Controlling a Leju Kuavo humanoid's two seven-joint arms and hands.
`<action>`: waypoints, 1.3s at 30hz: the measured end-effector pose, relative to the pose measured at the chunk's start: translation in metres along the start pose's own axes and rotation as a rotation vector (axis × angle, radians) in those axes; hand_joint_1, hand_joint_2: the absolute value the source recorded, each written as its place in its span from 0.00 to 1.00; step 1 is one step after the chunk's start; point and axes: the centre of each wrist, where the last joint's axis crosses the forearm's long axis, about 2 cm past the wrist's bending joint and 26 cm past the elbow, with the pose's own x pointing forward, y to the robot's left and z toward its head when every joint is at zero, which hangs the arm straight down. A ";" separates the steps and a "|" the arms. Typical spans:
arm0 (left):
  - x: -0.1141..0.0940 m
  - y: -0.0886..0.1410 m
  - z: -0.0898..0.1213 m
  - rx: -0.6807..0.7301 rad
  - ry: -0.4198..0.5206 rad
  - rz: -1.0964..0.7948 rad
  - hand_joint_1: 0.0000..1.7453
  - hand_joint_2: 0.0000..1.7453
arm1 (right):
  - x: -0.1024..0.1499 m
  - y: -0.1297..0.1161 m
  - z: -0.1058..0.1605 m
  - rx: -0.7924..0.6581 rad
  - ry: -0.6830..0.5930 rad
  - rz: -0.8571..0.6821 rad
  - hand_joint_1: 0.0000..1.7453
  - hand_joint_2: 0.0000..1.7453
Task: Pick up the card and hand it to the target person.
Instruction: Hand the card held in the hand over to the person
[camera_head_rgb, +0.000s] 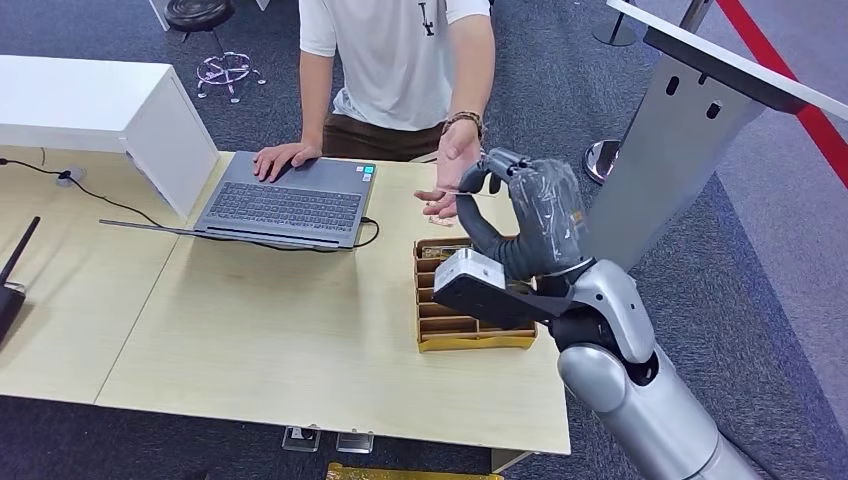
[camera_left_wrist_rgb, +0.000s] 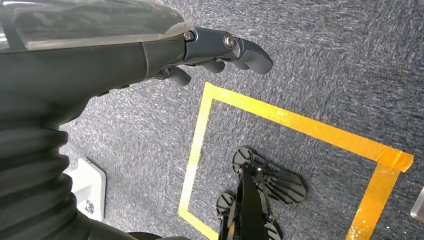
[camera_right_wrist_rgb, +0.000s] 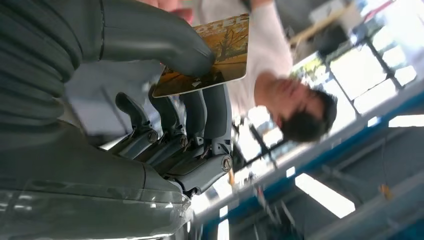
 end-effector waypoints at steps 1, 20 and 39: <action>0.000 0.000 0.000 0.000 0.000 0.000 0.00 1.00 | 0.000 0.000 0.000 -0.037 -0.010 0.053 0.84 1.00; 0.000 -0.004 0.000 0.007 0.033 -0.004 0.00 0.75 | -0.014 0.019 0.004 -0.117 -0.019 0.259 0.16 1.00; -0.001 -0.004 0.000 0.024 0.028 -0.002 0.00 0.00 | -0.037 0.041 0.041 0.028 0.224 -0.775 0.00 1.00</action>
